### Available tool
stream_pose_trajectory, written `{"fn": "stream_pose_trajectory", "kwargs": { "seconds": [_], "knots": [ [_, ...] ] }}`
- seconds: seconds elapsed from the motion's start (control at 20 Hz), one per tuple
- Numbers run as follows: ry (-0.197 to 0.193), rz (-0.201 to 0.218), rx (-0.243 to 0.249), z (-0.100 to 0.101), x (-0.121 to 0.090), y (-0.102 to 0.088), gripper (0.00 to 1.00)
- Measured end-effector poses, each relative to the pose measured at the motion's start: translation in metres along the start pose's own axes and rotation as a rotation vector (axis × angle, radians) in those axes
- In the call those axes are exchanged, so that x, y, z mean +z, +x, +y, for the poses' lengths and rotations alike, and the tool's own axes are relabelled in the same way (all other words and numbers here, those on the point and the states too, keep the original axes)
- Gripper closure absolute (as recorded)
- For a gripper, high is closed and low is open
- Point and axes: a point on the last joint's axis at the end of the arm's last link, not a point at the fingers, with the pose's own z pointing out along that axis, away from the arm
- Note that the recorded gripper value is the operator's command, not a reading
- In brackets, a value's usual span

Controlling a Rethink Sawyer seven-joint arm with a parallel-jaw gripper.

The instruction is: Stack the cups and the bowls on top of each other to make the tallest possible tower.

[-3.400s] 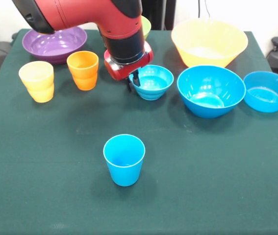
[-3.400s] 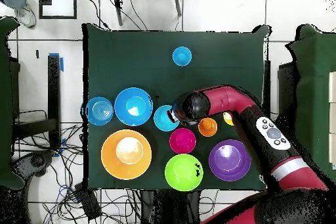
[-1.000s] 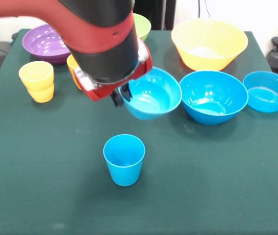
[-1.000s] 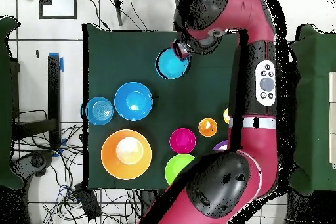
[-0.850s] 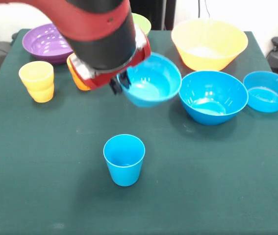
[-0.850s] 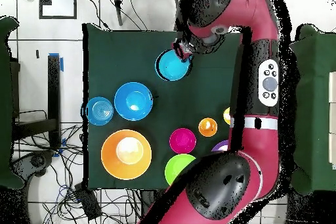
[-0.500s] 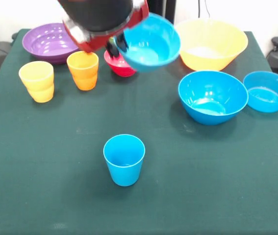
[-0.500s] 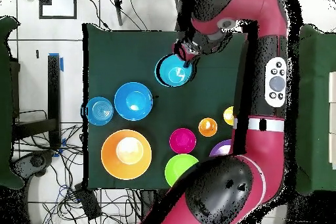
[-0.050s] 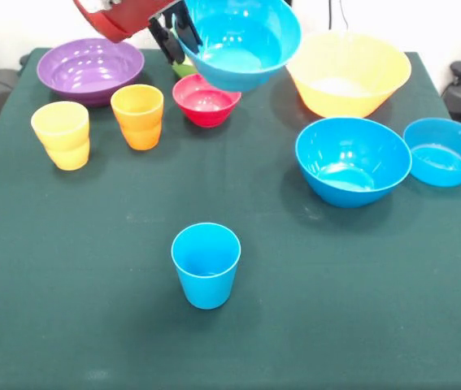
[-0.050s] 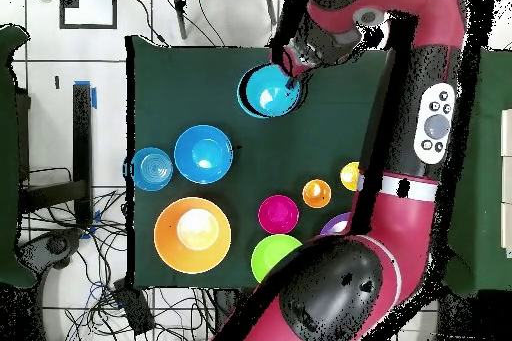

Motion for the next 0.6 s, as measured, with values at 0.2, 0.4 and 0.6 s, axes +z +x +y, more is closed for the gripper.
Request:
{"fn": "stream_pose_trajectory", "kwargs": {
  "seconds": [0.2,0.4,0.6],
  "knots": [
    [0.012,-0.058,0.021,-0.007,-0.007,-0.012,1.0],
    [0.023,-0.104,0.052,-0.016,-0.005,-0.028,1.0],
    [0.025,-0.126,0.075,-0.024,0.008,-0.045,1.0]
  ]
}}
